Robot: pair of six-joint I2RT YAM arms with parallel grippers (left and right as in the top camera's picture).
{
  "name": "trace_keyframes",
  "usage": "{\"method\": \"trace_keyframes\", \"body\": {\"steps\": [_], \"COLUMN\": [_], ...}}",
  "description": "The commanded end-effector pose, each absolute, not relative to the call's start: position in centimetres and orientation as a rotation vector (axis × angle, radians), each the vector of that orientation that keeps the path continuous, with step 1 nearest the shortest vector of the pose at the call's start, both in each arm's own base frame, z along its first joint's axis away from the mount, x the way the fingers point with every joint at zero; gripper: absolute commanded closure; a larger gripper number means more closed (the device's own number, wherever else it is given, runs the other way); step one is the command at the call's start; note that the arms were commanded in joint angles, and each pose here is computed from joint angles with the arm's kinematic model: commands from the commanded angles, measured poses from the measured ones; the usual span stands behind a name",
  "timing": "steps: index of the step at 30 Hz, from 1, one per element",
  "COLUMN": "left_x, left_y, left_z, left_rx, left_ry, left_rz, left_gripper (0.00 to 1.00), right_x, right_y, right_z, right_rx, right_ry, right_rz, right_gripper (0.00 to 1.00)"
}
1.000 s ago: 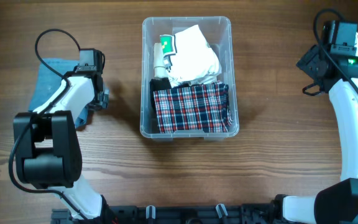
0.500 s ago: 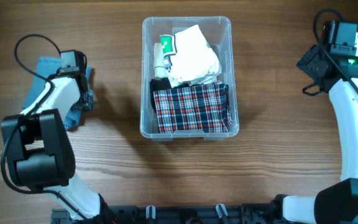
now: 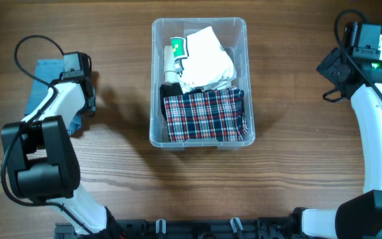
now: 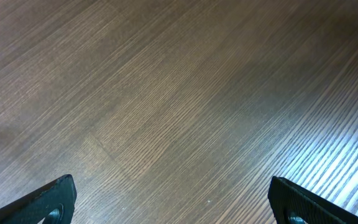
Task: Pack container
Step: 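Close the left gripper on the denim and lift it, then carry the denim right over the bin with the left gripper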
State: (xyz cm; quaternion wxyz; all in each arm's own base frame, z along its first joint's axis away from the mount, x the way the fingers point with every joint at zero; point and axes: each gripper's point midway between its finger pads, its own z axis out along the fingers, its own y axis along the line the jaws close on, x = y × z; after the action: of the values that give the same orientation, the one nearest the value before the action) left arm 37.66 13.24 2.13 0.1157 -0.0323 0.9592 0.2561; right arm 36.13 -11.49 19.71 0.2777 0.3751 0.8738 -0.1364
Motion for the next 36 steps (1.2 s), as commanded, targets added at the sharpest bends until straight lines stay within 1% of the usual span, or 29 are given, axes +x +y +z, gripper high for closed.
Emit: {"method": "trace_keyframes", "body": {"steps": [1,5,9,12,17,25,29,32,36], "left_x": [38.4,39.5,41.1,42.7,43.8,42.2,40.7,39.7,38.5], "left_y": [13.2,13.3,12.2,11.0,8.7,4.3,0.4,-2.9,-6.9], "left_z": [1.9,3.3,6.1,10.9,17.7,28.4,33.2,35.3,36.2], "left_rx": [-0.256,-0.354,-0.338,-0.376,-0.333,-0.329,-0.246,-0.218,-0.250], "left_ry": [2.771,2.718,2.675,2.548,2.387,2.111,1.987,1.925,1.901], "left_rz": [0.690,0.662,0.581,0.521,0.442,0.287,0.187,0.079,-0.094], "left_gripper": [0.96,0.96,0.96,0.96,0.96,0.96,0.96,0.96,0.96], "right_x": [35.9,35.9,35.9,35.9,35.9,35.9,35.9,35.9,35.9], "right_y": [-11.9,-11.8,-11.8,-11.8,-11.9,-11.9,-11.9,-11.8,-11.8], "right_z": [19.1,19.1,19.1,19.1,19.2,19.1,19.1,19.1,19.1], "right_rx": [1.021,1.021,1.021,1.021,1.021,1.021,1.021,1.021,1.021], "right_ry": [2.351,2.351,2.350,2.351,2.350,2.351,2.351,2.351,2.351], "right_rz": [-0.390,-0.389,-0.389,-0.389,-0.390,-0.390,-0.390,-0.390,-0.390], "right_gripper": [0.00,0.00,0.00,0.00,0.00,0.00,0.00,0.00,0.00]}}
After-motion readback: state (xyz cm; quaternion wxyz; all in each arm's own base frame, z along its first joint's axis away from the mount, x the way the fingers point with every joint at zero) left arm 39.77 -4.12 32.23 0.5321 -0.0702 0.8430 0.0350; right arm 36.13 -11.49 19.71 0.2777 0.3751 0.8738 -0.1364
